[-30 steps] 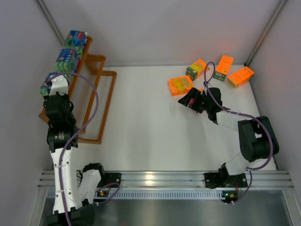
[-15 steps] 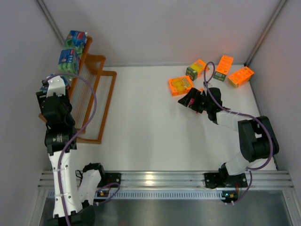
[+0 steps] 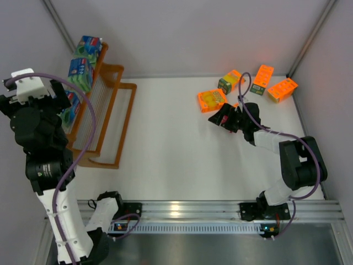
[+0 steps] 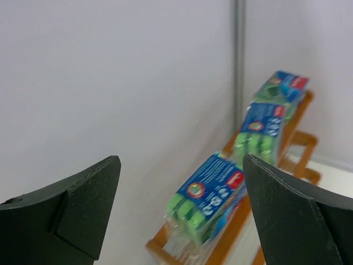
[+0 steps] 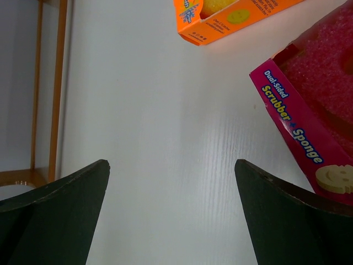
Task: Place and organize the cleaning sponges onto the shelf
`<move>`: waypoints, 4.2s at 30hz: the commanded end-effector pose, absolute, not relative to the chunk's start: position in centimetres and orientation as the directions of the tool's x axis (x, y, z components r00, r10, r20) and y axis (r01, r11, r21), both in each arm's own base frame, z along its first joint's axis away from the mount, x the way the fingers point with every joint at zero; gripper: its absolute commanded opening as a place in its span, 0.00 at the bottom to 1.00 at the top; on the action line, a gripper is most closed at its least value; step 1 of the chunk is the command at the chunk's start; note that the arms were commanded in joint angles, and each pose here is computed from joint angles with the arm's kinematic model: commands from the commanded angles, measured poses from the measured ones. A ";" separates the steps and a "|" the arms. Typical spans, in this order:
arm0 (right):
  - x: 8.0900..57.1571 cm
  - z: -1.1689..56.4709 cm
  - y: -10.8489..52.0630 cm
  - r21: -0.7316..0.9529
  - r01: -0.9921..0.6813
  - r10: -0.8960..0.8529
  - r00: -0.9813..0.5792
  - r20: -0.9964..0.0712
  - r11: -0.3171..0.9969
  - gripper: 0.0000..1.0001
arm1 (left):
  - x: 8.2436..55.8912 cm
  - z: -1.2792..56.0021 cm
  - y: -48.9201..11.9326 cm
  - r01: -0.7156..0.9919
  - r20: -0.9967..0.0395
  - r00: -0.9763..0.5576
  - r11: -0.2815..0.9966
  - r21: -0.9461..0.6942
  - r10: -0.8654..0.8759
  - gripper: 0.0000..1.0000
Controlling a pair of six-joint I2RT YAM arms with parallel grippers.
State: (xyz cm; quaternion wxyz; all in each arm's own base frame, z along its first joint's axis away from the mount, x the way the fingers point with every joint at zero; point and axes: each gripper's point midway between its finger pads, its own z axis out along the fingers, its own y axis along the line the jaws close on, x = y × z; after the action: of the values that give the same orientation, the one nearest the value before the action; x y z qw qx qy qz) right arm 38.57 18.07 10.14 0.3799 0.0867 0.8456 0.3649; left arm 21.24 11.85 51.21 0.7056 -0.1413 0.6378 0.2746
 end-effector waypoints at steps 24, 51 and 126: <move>41.7 13.0 18.0 0.670 -0.182 0.430 -0.641 -0.636 0.720 0.99 | 41.3 43.0 10.8 -0.166 -0.911 -0.331 0.935 0.312 0.245 0.93; 43.2 11.8 18.3 0.692 -0.139 0.456 -0.658 -0.600 0.709 1.00 | 44.0 38.6 12.0 -0.012 -0.805 -0.427 0.887 0.461 0.412 0.66; 46.4 4.9 5.4 0.294 -0.324 -0.052 -0.747 -0.663 0.899 0.86 | 36.2 13.9 -30.7 0.195 -0.603 -0.772 0.828 -0.526 -0.201 0.83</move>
State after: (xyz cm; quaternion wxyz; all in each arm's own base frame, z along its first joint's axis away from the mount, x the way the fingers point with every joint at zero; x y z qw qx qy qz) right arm 47.68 4.50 5.32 0.3623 -0.1005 0.9065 0.1921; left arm 34.44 -29.53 10.88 0.2952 -0.0117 0.9172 -0.2674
